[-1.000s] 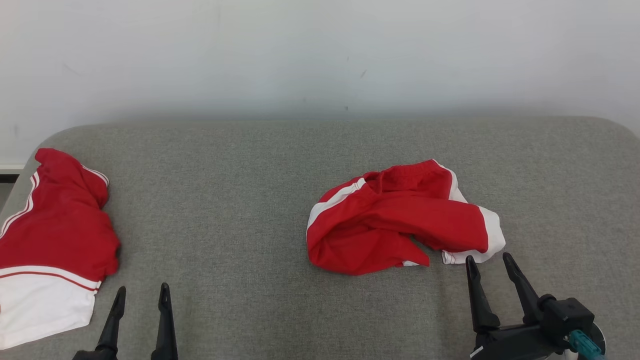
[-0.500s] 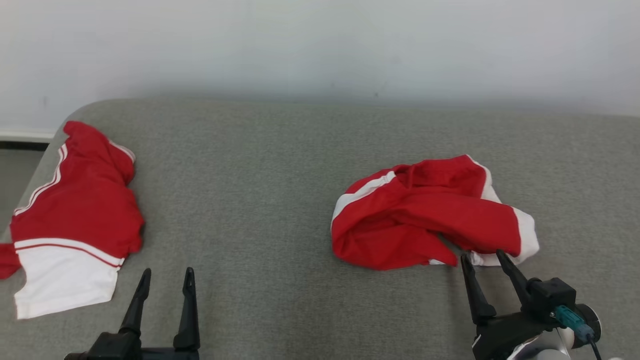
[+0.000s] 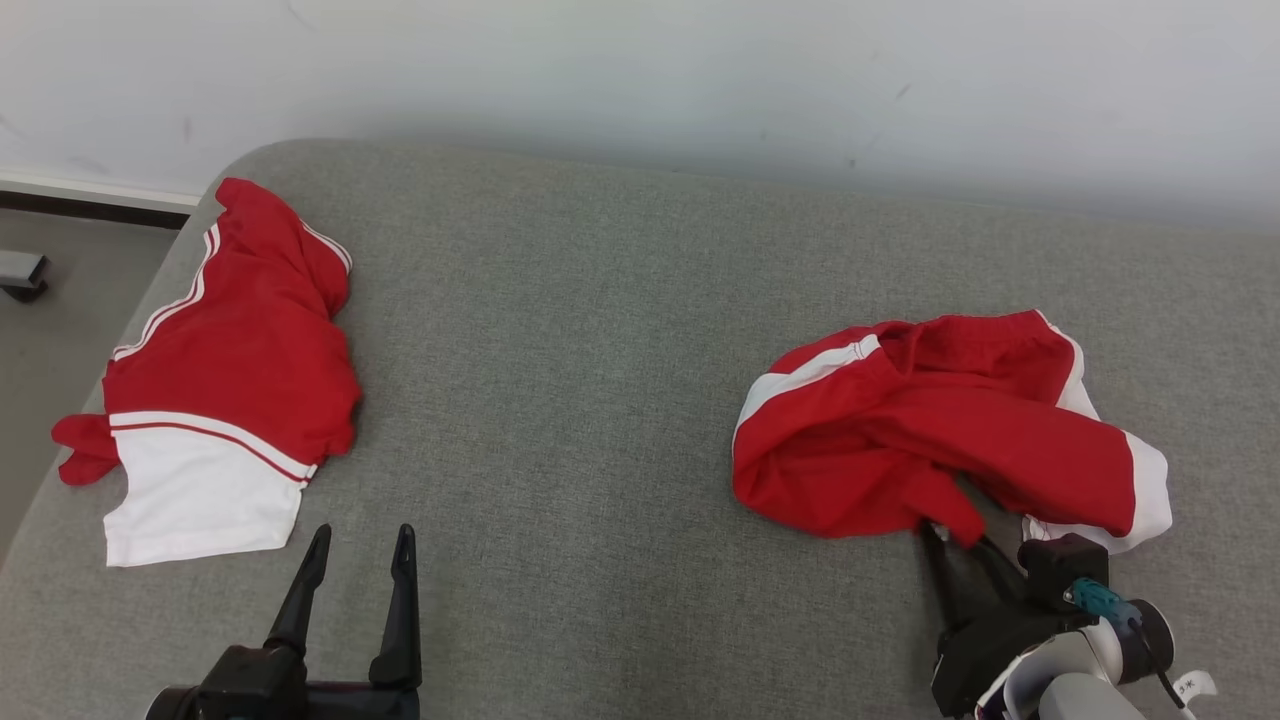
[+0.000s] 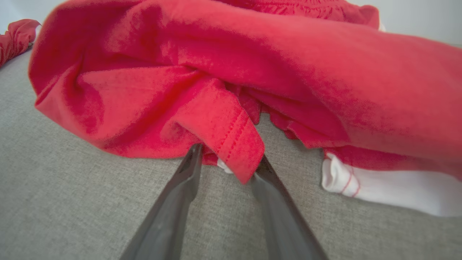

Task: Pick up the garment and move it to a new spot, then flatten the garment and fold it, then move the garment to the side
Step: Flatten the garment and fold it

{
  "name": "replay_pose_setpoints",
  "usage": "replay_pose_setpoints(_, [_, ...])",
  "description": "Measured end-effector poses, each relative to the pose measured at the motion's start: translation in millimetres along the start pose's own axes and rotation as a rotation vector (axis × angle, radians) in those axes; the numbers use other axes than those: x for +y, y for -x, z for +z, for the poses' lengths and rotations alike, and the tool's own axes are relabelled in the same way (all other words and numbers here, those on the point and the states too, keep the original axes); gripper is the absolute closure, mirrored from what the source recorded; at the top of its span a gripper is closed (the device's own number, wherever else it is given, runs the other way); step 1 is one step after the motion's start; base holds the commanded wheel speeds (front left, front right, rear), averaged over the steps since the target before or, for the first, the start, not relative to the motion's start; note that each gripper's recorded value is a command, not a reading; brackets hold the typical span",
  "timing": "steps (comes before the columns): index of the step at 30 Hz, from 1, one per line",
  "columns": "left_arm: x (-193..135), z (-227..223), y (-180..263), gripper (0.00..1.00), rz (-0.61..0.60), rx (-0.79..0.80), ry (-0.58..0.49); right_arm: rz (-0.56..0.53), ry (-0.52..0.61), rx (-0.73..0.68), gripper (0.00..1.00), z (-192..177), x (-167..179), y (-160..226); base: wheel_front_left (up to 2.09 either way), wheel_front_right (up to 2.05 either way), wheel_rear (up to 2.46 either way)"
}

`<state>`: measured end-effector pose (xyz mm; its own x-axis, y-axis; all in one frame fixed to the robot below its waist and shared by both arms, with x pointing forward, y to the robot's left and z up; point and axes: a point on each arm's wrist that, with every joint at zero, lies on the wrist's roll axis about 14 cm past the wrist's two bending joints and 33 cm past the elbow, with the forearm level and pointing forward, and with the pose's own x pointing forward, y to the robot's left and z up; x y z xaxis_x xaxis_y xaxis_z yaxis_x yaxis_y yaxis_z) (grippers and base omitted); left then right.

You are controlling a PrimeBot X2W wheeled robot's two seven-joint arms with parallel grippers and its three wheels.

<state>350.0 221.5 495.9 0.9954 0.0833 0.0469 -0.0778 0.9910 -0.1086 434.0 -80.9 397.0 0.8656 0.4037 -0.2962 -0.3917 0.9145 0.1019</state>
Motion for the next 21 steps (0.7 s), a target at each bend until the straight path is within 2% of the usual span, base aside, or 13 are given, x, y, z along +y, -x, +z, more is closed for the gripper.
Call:
replay_pose_setpoints(4, [3.6, -1.4, 1.9, 0.00, 0.011, 0.004, 0.001, 0.008, -0.011, -0.027, 1.00, 10.0, 3.2, -1.7, 0.00, 0.00, 0.00])
replay_pose_setpoints(8, [-1.4, -3.8, 3.2, 0.00, -0.004, 0.011, 0.007, 0.007, -0.018, -0.144, 1.00, 43.5, 2.7, 7.1, 0.00, 0.00, 0.00])
replay_pose_setpoints(16, [-31.0, -1.2, -2.4, 0.00, -0.094, -0.002, 0.029, -0.073, -0.004, -0.271, 1.00, 65.0, -20.4, 61.0, 0.00, 0.00, 0.00])
replay_pose_setpoints(21, [-49.8, 0.2, -7.4, 0.00, -0.152, -0.008, 0.045, -0.155, -0.014, -0.266, 1.00, 53.2, -42.8, 96.8, 0.00, 0.00, 0.00])
